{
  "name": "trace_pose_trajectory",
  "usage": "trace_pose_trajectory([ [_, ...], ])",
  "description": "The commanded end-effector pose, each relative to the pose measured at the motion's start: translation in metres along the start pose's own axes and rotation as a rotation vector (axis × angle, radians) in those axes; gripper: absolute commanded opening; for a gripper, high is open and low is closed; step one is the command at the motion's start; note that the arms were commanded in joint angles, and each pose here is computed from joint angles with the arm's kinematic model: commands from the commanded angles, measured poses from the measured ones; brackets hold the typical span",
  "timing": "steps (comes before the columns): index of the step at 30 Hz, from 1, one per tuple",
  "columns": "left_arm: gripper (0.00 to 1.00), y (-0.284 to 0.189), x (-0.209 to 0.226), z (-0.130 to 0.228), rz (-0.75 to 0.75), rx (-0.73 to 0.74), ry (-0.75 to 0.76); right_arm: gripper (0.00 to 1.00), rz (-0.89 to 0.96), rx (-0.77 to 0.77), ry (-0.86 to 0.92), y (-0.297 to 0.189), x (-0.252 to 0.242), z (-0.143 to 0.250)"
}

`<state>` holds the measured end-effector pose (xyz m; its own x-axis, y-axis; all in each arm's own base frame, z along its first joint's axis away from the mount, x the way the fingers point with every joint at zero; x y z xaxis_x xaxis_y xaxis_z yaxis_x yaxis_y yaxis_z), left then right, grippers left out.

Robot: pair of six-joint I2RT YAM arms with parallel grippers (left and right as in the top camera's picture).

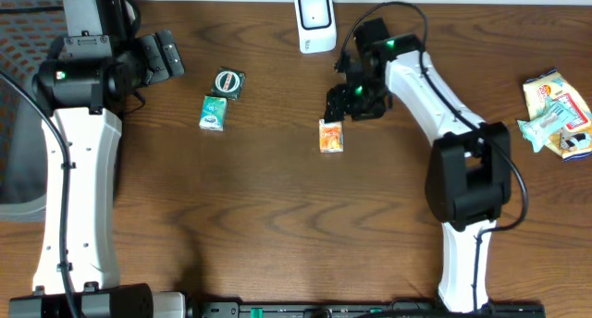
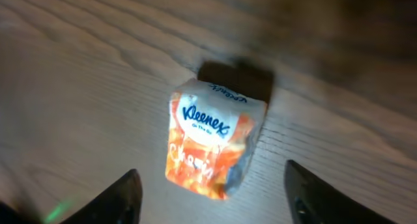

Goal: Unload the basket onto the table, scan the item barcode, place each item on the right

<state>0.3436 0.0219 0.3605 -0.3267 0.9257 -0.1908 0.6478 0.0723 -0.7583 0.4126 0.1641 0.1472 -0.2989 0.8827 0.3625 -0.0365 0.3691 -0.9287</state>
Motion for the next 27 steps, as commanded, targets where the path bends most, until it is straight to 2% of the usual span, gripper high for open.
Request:
trace_pose_trajectory([
  [1, 0.98, 0.003, 0.001, 0.001, -0.016, 0.008, -0.008, 0.58, 0.008, 0.078, 0.014, 0.032, 0.005, 0.005],
  [4, 0.98, 0.003, 0.001, 0.001, -0.016, 0.008, -0.008, 0.57, 0.037, 0.109, 0.039, 0.044, 0.003, 0.007],
  [6, 0.97, 0.003, 0.001, 0.001, -0.016, 0.008, -0.008, 0.54, 0.040, 0.122, 0.060, 0.049, 0.001, 0.008],
  [9, 0.98, 0.003, 0.001, 0.001, -0.016, 0.008, -0.008, 0.36, 0.047, 0.139, 0.072, 0.050, -0.003, 0.010],
  [10, 0.98, 0.003, 0.001, 0.001, -0.016, 0.008, -0.008, 0.34, 0.048, 0.141, 0.075, 0.050, -0.004, 0.010],
  [17, 0.98, 0.003, 0.001, 0.001, -0.016, 0.008, -0.008, 0.35, 0.044, 0.137, 0.088, 0.046, -0.012, 0.010],
  [27, 0.97, 0.003, 0.001, 0.001, -0.016, 0.008, -0.008, 0.46, -0.097, 0.083, 0.094, 0.006, -0.029, 0.003],
])
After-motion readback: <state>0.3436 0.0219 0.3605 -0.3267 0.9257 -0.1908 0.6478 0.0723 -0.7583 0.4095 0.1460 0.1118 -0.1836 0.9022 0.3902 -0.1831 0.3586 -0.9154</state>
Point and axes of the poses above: each gripper's point midway between its finger pads, its own y axis out along the fingers, its own x axis along the line the jaws close on, z = x × y, the point moved 10 cm from there along -y, back along the fingers, and after that the axes turned 5 degrees about -y, right-handed, at the moved point
